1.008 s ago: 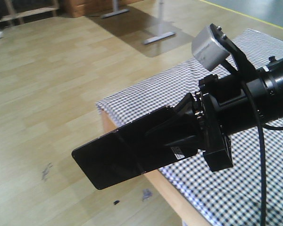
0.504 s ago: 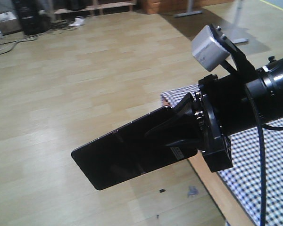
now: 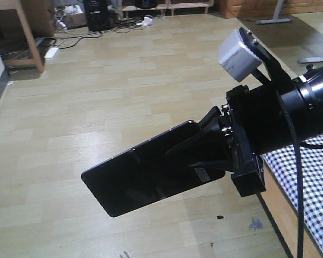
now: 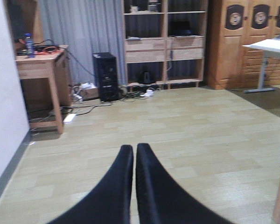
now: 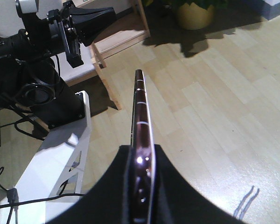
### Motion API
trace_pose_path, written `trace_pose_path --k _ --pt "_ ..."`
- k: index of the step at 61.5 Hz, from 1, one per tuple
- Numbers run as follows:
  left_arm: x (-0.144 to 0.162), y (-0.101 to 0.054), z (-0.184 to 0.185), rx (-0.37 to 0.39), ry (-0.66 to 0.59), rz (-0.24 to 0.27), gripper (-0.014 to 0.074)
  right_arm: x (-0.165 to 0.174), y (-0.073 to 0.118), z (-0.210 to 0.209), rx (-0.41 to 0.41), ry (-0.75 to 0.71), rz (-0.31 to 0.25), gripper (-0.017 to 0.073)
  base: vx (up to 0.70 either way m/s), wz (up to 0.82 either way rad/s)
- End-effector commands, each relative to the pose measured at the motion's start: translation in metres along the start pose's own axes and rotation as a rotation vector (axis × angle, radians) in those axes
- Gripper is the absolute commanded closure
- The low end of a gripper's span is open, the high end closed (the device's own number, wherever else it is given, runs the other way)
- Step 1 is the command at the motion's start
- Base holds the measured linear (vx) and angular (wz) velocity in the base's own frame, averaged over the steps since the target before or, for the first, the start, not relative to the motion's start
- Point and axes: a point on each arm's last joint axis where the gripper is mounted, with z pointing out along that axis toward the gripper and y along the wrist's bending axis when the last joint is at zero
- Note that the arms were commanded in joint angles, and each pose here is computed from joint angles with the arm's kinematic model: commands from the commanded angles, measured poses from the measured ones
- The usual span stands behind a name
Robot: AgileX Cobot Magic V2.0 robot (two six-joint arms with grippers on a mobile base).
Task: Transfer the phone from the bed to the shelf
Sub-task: 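Hold the phone in the right gripper while driving to the shelf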
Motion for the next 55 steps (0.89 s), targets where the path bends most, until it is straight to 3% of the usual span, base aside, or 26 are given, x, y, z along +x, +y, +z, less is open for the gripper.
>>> trace_pose_path --k 1,55 --pt "-0.0153 0.0002 -0.0022 0.001 -0.104 -0.019 0.0592 -0.0108 0.0183 -0.0114 -0.063 -0.070 -0.024 0.0561 -0.07 0.26" --pt "-0.0153 0.0002 -0.0022 0.001 -0.104 -0.019 0.0592 -0.0108 0.0183 -0.0114 -0.064 -0.070 -0.024 0.0561 -0.02 0.10"
